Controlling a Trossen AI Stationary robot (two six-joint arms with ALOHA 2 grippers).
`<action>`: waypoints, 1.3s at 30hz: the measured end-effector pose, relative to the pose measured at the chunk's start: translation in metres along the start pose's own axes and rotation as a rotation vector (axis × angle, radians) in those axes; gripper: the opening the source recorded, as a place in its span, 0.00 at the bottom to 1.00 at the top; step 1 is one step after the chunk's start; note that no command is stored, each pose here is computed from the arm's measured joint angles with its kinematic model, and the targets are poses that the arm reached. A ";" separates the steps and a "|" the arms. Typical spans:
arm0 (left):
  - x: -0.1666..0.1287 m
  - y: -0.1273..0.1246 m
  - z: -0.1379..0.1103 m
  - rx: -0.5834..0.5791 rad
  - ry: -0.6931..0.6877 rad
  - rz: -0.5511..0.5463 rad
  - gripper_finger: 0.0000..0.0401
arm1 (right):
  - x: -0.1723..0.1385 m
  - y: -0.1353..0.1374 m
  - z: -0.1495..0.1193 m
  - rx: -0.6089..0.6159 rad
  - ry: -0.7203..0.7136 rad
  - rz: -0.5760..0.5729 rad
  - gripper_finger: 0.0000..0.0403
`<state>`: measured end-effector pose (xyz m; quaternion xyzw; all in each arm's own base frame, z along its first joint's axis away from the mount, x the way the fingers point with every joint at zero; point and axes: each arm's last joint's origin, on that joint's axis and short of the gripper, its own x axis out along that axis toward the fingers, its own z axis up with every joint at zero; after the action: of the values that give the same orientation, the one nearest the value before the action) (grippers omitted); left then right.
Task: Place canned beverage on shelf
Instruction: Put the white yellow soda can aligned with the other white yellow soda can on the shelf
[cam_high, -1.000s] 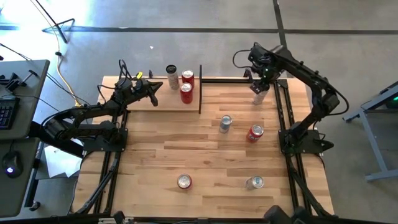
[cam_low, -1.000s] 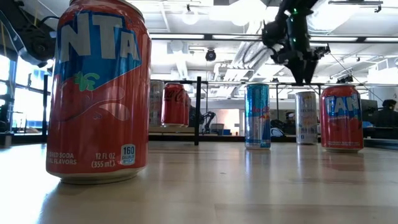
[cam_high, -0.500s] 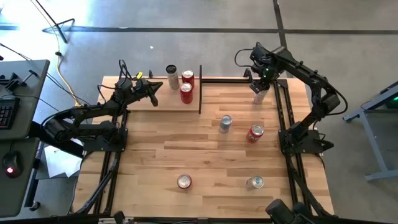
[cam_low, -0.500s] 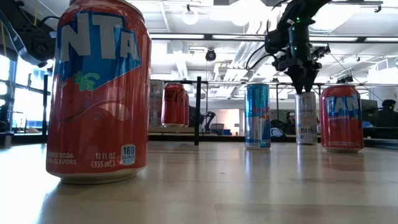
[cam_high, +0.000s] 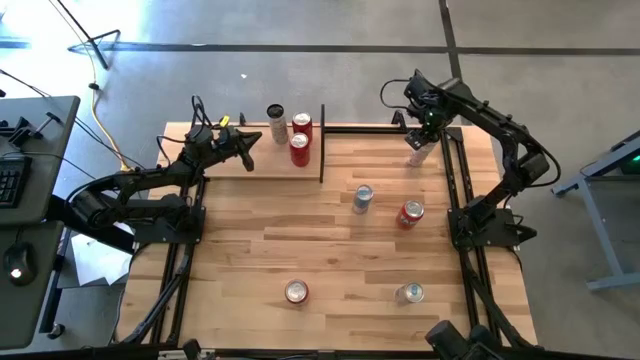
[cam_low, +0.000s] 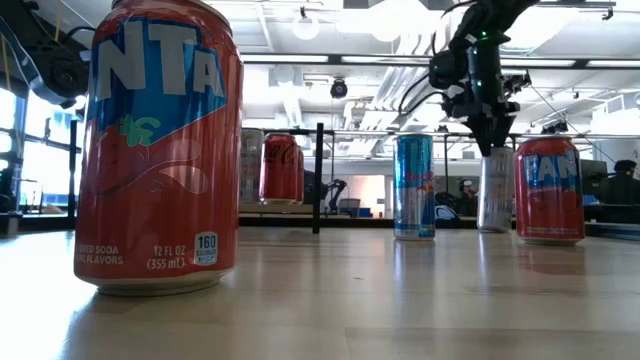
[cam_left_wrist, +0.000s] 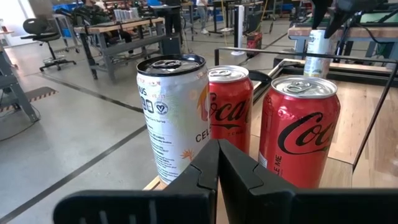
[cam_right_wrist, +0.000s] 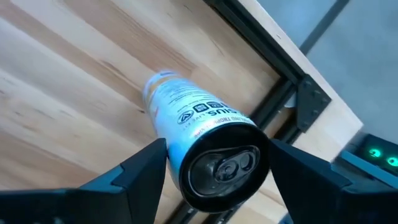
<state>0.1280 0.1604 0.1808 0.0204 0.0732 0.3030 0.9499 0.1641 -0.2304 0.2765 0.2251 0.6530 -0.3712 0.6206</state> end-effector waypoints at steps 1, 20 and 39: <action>0.000 0.000 0.000 0.000 0.000 0.000 0.00 | 0.001 0.000 0.000 0.000 -0.002 -0.006 0.65; 0.000 0.000 0.000 0.000 -0.001 0.000 0.00 | -0.004 0.009 0.002 -0.056 0.000 -0.026 0.65; 0.000 0.000 0.000 0.000 -0.002 0.000 0.00 | -0.056 0.037 0.006 -0.136 -0.112 -0.128 0.60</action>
<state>0.1281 0.1604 0.1809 0.0206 0.0725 0.3031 0.9500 0.2036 -0.2025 0.3236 0.1192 0.6542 -0.3769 0.6448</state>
